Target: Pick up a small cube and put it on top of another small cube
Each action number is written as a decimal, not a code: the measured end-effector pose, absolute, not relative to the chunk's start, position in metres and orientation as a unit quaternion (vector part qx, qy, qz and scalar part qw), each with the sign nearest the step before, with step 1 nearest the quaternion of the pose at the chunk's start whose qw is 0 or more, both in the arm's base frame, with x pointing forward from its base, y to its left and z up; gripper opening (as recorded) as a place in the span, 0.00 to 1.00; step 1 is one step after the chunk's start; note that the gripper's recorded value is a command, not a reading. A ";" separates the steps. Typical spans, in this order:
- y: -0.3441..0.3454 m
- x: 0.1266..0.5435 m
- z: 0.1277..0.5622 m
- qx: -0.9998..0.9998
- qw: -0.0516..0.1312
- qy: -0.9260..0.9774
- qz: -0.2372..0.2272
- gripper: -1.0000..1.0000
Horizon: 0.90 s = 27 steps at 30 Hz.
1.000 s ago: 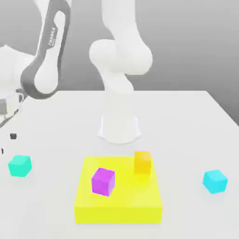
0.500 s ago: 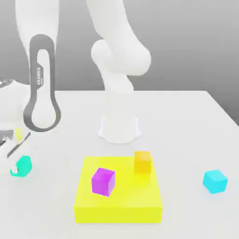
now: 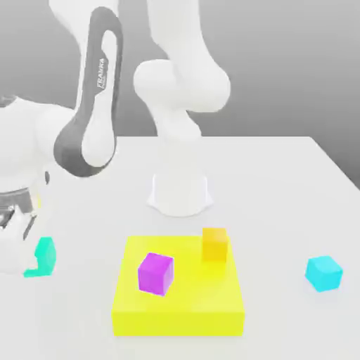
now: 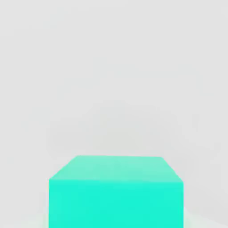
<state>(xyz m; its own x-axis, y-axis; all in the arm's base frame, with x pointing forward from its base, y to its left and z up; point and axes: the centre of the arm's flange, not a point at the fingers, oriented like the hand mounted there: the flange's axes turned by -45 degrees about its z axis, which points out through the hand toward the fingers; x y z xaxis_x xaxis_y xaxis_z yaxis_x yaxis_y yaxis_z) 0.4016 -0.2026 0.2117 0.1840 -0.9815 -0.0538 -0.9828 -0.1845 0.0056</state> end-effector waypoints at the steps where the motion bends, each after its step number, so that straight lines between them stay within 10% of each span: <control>1: -0.179 0.414 0.214 -0.779 0.016 0.626 0.024 0.00; 10: 0.058 0.448 0.234 -0.859 0.017 0.511 0.028 0.00; 17: 0.293 0.340 0.252 -0.923 0.006 0.384 0.021 0.00; 27: 0.298 0.316 0.203 -0.910 0.003 0.415 -0.002 0.00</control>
<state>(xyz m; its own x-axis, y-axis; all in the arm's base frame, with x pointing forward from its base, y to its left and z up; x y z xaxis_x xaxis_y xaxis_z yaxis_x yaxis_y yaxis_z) 0.3159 0.2976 0.2033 0.6559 -0.7549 0.0014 -0.7548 -0.6559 -0.0076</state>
